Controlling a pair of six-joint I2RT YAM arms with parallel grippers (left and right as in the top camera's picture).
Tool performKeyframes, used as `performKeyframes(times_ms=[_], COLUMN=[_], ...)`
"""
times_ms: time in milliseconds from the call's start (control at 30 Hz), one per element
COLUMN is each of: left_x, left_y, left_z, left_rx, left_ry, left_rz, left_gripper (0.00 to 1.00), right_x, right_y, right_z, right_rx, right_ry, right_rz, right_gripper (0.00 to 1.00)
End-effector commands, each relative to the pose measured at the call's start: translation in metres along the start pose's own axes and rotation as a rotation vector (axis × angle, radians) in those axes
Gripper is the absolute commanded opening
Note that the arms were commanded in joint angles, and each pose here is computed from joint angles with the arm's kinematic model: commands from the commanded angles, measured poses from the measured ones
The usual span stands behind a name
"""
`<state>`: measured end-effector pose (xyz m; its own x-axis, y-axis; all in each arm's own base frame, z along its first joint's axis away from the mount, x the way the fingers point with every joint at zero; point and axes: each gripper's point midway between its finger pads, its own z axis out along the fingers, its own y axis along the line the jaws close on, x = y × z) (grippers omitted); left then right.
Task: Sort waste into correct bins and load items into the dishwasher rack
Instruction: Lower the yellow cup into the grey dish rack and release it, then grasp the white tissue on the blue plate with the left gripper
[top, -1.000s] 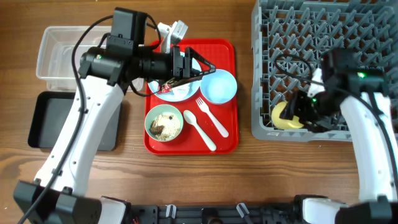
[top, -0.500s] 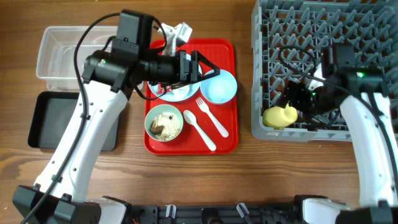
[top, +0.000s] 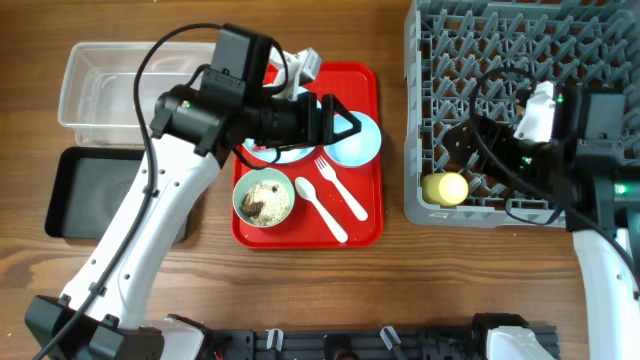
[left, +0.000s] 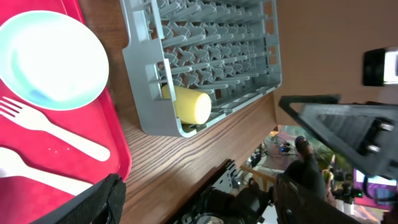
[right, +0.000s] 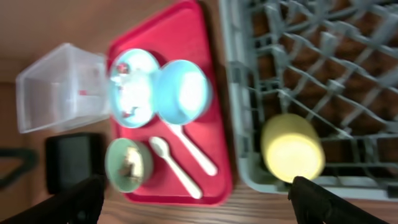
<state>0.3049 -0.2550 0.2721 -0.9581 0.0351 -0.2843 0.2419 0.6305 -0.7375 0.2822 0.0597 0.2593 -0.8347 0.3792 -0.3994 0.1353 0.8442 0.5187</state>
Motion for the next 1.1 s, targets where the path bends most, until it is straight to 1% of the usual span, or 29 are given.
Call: performKeyframes(times_ms=[0,67,133,200,333,467,533,633,767,833,867,933,1067], left_x=[-0.001,0.002,0.004,0.005,0.005,0.006,0.008,0.013,0.019,0.02,0.02,0.018,0.017], left_y=[-0.004,-0.003,-0.002,0.0,0.012,0.034,0.042,0.049,0.063,0.068,0.073,0.08,0.097], left_z=[-0.008,-0.008,-0.008,-0.009,-0.024,-0.052,-0.066,-0.079,-0.084,-0.081,-0.077,-0.068,-0.046], left_rx=[-0.017,-0.022,-0.026,-0.04,-0.152,-0.336,-0.411,-0.475,-0.557,-0.584,-0.618,-0.665,-0.765], left_ry=[-0.024,-0.014,-0.008,-0.01,-0.068,-0.162,-0.198,-0.22,-0.209,-0.193,-0.182,-0.164,-0.109], left_rz=[0.03,0.021,0.015,0.011,0.012,0.009,0.008,0.004,-0.013,-0.013,-0.005,0.009,0.032], left_gripper=[0.77,0.75,0.74,0.71,0.7,0.71,0.71,0.7,0.71,0.71,0.71,0.71,0.72], right_x=[0.001,0.003,0.007,0.009,0.009,0.009,0.008,0.016,0.027,0.031,0.032,0.038,0.046], right_y=[0.019,0.034,0.059,0.079,0.09,0.1,0.106,0.12,0.122,0.12,0.115,0.108,0.084], right_z=[-0.006,-0.008,-0.016,-0.026,-0.043,-0.064,-0.076,-0.1,-0.125,-0.133,-0.135,-0.134,-0.118], right_rx=[-0.089,-0.174,-0.322,-0.439,-0.482,-0.506,-0.522,-0.582,-0.568,-0.546,-0.512,-0.481,-0.375], right_ry=[-0.002,0.007,0.015,0.01,-0.047,-0.127,-0.182,-0.247,-0.337,-0.37,-0.382,-0.37,-0.297], right_rz=[-0.028,-0.115,-0.222,-0.282,-0.332,-0.384,-0.424,-0.518,-0.593,-0.591,-0.552,-0.528,-0.442], right_gripper=[0.99,1.0,1.0,1.0,1.0,1.0,1.0,1.0,1.0,1.0,1.0,1.0,1.0])
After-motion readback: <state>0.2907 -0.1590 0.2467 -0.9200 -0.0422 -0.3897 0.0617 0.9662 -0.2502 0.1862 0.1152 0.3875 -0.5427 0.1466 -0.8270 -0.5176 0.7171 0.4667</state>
